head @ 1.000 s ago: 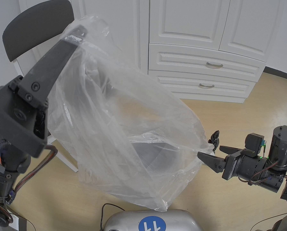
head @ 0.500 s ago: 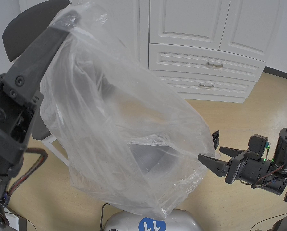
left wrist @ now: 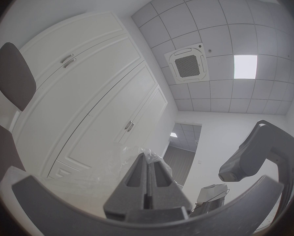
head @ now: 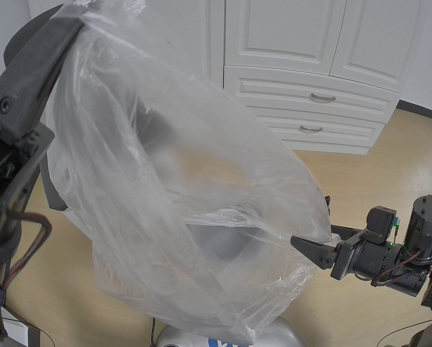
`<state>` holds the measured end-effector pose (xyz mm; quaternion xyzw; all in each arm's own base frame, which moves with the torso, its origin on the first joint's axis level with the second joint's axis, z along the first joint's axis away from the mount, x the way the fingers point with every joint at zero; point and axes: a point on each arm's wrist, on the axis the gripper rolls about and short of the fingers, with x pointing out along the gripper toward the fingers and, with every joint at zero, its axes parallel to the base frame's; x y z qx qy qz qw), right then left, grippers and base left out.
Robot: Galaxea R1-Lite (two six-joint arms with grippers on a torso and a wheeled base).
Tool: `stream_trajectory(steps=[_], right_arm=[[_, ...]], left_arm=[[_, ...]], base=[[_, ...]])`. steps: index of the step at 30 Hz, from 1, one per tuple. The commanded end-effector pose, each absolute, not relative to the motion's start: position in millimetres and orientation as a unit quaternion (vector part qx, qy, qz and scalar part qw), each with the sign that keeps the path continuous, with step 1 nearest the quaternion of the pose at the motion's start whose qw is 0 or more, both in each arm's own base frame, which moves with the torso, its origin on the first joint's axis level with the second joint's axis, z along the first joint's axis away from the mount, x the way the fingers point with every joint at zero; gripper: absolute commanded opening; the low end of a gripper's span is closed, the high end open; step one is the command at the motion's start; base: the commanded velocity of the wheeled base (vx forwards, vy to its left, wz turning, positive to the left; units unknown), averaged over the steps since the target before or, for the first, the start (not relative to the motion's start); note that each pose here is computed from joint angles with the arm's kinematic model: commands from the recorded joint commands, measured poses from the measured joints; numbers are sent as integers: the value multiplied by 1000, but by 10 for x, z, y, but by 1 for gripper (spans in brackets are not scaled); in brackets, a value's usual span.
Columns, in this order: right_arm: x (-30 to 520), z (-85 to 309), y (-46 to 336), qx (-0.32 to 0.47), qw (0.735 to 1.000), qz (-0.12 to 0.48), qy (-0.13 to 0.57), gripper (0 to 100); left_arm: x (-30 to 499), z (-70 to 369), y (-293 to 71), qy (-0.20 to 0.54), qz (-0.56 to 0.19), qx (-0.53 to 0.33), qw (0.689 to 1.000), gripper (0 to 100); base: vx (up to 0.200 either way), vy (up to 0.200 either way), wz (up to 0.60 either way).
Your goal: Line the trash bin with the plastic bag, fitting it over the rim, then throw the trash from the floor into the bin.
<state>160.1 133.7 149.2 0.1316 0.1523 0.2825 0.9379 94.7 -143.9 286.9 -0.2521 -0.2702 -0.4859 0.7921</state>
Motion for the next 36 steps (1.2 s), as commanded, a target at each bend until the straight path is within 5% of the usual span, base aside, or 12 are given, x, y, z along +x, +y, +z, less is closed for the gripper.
stream_trajectory(steps=[1,36], right_arm=[[1649,1475,1380,144,937,282,148,100],[1625,1627,1354,190,933,290,98,100]], left_arm=[[939,2877,-1428,-272,-486,-254,791,0],[966,2880,-1427,-269,-484,-258,792,0]], base=[[0,0,0],[0,0,0]])
